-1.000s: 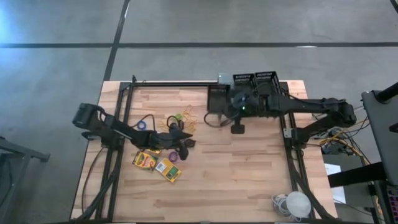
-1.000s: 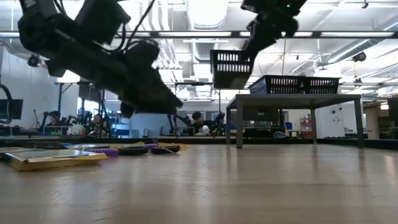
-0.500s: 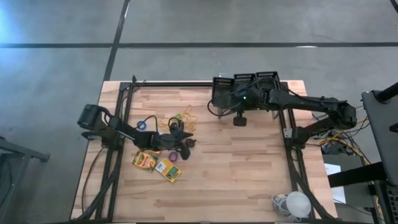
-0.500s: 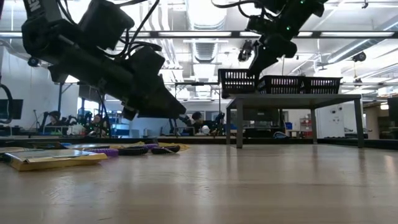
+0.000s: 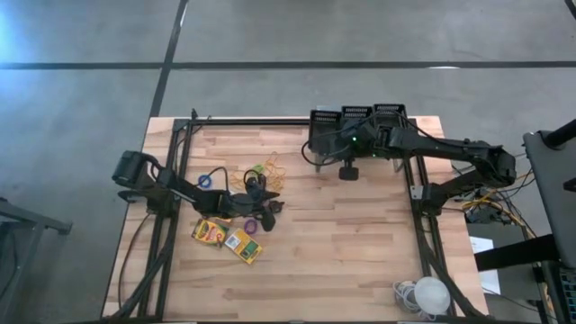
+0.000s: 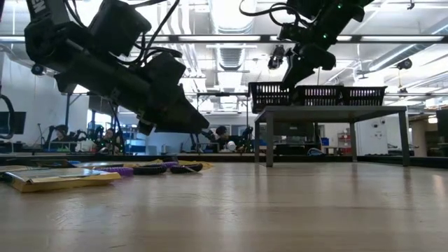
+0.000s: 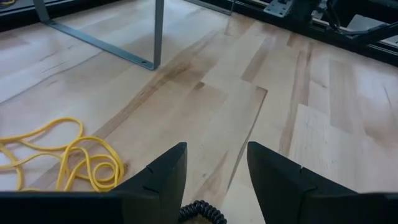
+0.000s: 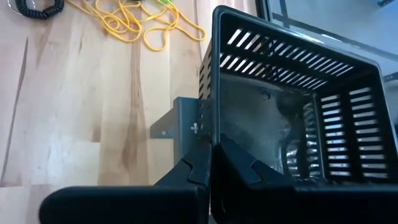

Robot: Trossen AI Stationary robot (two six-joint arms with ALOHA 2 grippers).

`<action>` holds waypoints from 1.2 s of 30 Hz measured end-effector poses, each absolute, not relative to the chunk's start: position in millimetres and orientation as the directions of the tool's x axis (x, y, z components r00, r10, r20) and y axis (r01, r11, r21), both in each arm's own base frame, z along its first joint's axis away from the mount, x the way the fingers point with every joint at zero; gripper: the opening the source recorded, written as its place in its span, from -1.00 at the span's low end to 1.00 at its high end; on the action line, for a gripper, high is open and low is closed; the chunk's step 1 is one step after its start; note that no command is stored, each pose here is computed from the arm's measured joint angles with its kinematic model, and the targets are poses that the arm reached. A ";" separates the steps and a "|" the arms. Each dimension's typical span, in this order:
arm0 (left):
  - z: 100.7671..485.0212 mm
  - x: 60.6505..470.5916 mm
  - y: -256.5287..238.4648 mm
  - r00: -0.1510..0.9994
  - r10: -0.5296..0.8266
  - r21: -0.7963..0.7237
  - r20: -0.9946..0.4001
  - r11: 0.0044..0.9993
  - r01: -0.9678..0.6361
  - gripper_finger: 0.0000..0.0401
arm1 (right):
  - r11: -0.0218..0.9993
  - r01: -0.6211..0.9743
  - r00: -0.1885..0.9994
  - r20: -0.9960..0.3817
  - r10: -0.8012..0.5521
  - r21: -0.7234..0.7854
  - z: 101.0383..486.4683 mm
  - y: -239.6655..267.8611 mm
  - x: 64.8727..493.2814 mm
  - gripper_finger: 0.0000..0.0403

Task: Pick & Place Office Desk Supplies
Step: Put the black basket on the shelf

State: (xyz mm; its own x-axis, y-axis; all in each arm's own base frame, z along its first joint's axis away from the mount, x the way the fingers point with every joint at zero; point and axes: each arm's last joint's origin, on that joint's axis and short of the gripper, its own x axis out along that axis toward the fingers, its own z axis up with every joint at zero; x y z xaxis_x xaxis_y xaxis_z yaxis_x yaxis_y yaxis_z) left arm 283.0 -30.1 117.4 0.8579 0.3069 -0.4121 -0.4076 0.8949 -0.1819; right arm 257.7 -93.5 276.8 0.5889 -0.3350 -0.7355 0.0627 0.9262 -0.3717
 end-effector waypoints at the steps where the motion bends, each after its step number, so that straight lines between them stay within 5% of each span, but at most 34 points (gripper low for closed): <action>1: 117.4 283.0 -30.1 0.858 0.307 -0.182 -0.412 0.895 -0.407 -0.14 | 0.925 0.062 0.588 -0.735 -0.337 -0.374 276.8 -93.5 257.7 -0.94; 23: 117.3 283.0 -30.1 0.858 0.306 -0.182 -0.412 0.895 -0.407 -0.14 | 0.920 0.055 0.527 -0.772 -0.356 -0.387 277.0 -94.2 251.9 -0.92; 36: 117.4 283.0 -29.9 0.858 0.307 -0.182 -0.412 0.895 -0.408 -0.14 | 0.899 0.070 0.508 -0.760 -0.405 -0.432 278.5 -95.5 250.3 -0.45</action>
State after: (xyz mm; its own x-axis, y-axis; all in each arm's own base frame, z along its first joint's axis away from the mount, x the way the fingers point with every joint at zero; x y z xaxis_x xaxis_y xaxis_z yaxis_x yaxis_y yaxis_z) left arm 283.0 -29.9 117.4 0.8579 0.3069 -0.4122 -0.4077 0.8947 -0.1824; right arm 250.3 -95.5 278.5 0.5084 -0.4052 -0.7598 0.0702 0.8989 -0.4324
